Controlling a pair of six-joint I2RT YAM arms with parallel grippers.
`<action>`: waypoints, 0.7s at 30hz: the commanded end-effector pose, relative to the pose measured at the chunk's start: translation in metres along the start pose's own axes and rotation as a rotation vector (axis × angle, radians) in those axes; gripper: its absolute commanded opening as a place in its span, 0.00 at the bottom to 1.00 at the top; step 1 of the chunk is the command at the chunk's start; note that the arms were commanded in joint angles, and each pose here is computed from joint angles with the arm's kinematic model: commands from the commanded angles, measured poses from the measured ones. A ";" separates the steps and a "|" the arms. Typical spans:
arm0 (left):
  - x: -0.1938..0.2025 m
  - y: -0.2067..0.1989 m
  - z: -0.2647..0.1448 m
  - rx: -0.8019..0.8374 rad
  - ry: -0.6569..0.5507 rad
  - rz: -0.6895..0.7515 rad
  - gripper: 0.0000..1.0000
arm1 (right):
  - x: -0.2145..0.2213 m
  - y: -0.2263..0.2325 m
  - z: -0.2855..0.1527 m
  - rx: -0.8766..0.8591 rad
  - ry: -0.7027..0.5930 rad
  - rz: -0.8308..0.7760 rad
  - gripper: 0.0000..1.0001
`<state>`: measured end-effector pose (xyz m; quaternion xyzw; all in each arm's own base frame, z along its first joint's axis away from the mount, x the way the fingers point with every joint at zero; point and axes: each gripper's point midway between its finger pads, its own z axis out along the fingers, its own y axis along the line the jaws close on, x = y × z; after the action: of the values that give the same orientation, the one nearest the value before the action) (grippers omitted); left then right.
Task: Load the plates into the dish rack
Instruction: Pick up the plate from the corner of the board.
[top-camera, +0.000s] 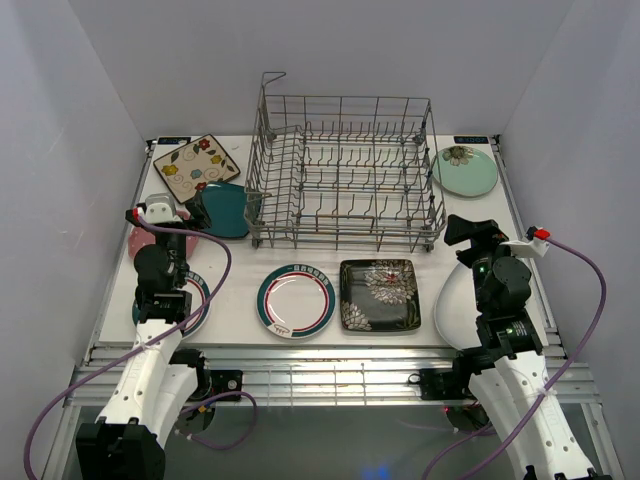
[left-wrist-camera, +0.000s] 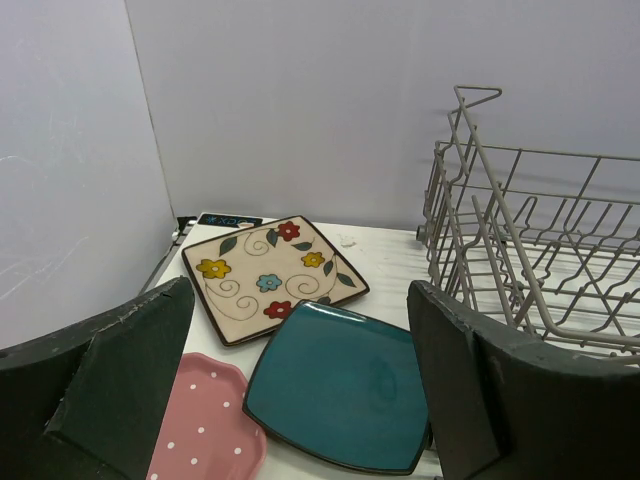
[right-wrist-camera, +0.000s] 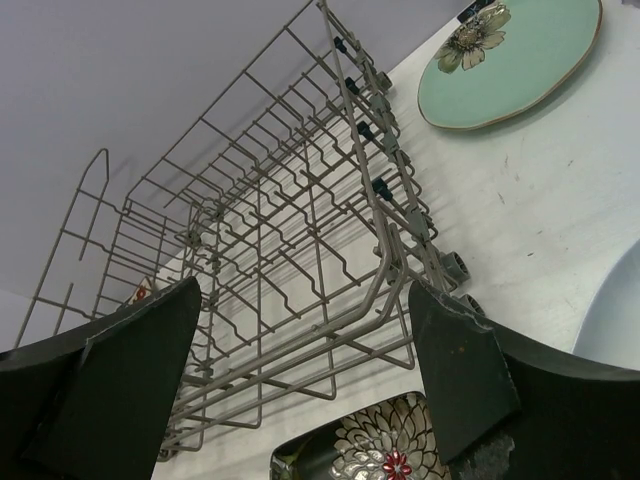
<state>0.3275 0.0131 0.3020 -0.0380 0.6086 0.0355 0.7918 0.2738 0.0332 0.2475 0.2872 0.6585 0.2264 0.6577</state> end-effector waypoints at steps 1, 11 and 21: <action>-0.009 0.002 -0.001 -0.006 -0.030 0.004 0.98 | -0.016 0.009 -0.002 -0.020 -0.052 0.018 0.90; -0.010 0.002 -0.001 -0.007 -0.033 0.002 0.98 | -0.019 0.001 -0.002 0.025 -0.071 0.038 0.90; -0.011 0.002 -0.002 -0.011 -0.037 -0.002 0.98 | -0.014 -0.021 0.000 0.135 -0.087 0.111 0.91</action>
<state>0.3261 0.0133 0.3041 -0.0386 0.6058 0.0354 0.7939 0.2714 0.0179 0.2456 0.3381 0.6394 0.2128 0.6570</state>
